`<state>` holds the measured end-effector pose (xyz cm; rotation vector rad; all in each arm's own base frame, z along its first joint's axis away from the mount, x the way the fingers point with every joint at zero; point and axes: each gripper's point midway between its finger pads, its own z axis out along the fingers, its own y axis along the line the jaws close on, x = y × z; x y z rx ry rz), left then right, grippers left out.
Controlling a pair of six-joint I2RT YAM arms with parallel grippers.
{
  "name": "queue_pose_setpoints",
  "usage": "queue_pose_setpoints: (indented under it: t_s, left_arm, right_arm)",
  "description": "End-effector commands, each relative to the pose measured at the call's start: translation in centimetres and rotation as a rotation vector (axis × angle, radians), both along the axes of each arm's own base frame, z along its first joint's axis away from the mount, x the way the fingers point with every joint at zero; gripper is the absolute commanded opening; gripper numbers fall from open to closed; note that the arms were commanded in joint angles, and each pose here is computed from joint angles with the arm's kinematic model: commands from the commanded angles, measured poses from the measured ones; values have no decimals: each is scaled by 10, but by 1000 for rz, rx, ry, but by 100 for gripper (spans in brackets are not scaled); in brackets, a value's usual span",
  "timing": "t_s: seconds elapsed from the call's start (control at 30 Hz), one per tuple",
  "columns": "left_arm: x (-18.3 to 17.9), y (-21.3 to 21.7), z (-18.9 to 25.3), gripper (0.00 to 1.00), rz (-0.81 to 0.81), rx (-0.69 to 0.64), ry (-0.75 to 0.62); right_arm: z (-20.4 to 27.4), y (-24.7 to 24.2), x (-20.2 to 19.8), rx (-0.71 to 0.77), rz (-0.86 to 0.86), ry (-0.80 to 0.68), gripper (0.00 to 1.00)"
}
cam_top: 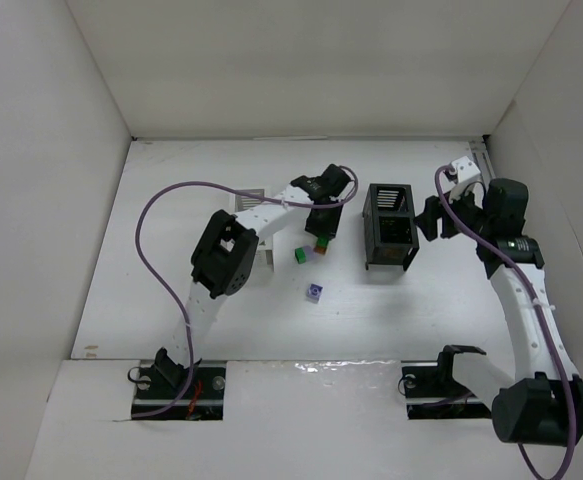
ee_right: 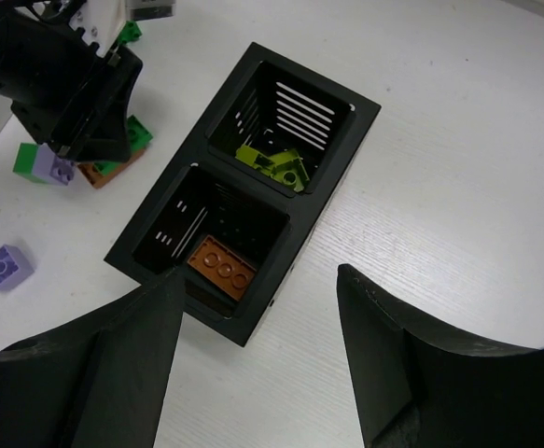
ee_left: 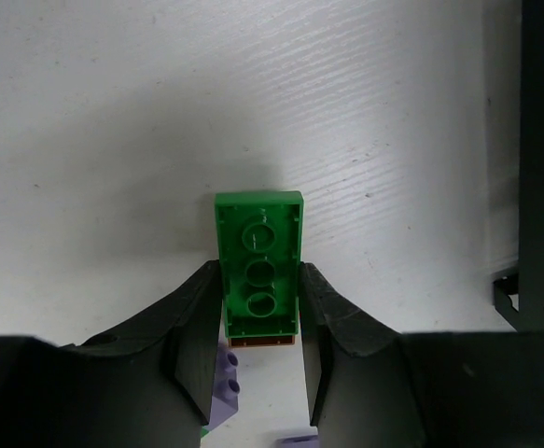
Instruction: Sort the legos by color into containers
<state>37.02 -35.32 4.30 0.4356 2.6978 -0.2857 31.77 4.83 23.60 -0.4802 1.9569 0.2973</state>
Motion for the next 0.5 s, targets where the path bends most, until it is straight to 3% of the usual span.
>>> queue_pose_setpoints:
  t_s: [0.0, 0.03, 0.13, 0.17, 0.2, 0.27, 0.37, 0.4, 0.43, 0.47]
  left_arm:
    - [5, -8, 11, 0, -38, -61, 8]
    - [9, -9, 21, 0, -39, -99, 5]
    - [20, -11, 63, 0, -70, -376, 49]
    - [12, -3, 57, 0, -57, -452, 112]
    - [29, -2, 101, 0, -100, -663, 72]
    - [31, 4, 128, 0, -107, -834, 122]
    - [34, 15, 178, 0, -259, -1080, 86]
    - [26, 19, 181, 0, -183, -1156, 203]
    - [30, 25, 210, 0, -278, -1247, 84]
    - [26, 25, 219, 0, -292, -1289, 89]
  right_arm:
    - [14, 12, 4, 26, 76, -59, 71]
    - [13, 16, 3, 41, 103, -50, 71]
    - [20, 40, -7, 97, 256, -67, 70]
    - [15, 45, -7, 122, 290, -43, 69]
    - [18, 50, -7, 140, 320, -43, 69]
    - [17, 61, -9, 196, 400, -10, 67]
    - [19, 73, -13, 275, 487, 51, 66]
    - [10, 76, -10, 312, 508, 102, 66]
    - [7, 80, -11, 343, 539, 130, 66]
    - [14, 84, -14, 404, 602, 140, 66]
